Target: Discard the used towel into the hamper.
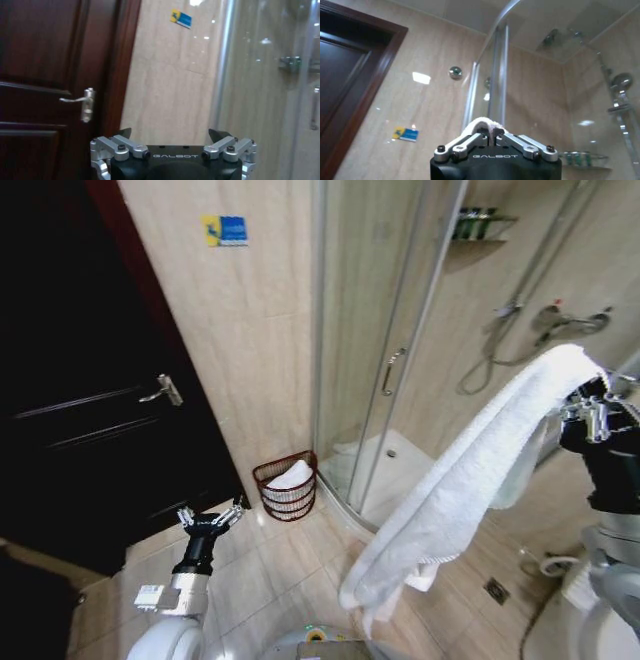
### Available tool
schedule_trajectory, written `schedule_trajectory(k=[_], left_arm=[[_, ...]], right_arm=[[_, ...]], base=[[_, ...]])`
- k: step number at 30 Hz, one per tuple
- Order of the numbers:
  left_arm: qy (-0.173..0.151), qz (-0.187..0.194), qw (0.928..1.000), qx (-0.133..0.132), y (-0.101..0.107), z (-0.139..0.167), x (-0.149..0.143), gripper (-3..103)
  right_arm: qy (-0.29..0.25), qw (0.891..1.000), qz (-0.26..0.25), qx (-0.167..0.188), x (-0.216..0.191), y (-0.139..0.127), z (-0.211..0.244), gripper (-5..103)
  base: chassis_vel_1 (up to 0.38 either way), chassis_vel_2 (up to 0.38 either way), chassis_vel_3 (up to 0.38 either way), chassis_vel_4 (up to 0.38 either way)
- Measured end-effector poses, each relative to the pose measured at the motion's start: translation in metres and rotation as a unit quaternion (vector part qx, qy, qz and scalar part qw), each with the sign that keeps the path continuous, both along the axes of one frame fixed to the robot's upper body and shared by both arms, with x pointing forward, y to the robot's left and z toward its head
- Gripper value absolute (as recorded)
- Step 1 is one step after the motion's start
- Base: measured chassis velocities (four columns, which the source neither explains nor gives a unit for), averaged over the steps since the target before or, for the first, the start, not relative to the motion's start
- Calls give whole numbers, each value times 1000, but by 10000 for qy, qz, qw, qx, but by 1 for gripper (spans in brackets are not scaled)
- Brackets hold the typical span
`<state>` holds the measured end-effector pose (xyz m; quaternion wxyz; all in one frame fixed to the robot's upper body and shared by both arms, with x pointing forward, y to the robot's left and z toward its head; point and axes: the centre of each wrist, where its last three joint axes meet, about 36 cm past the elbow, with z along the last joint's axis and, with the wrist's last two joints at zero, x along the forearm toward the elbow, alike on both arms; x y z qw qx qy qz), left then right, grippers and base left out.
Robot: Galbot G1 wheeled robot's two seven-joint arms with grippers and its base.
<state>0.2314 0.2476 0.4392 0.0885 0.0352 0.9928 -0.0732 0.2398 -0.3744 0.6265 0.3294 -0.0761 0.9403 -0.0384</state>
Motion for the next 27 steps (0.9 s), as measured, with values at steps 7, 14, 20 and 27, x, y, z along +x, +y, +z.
schedule_trajectory(k=[7,14,20,27], left_arm=[[0,0,10000,0,0,0,0,100],[0,0,10000,0,0,0,0,100],[0,0,10000,1,0,0,0,100],[0,0,10000,0,0,0,0,100]], right_arm=[[-13,10000,52,-13,1,0,1,4],[-2,10000,88,-23,1,0,1,4],[-4,9999,98,-36,1,0,2,4],[-13,9999,103,-44,1,0,2,4]], base=[[123,120,124,118],[135,121,129,125],[116,118,119,114],[42,50,53,42]])
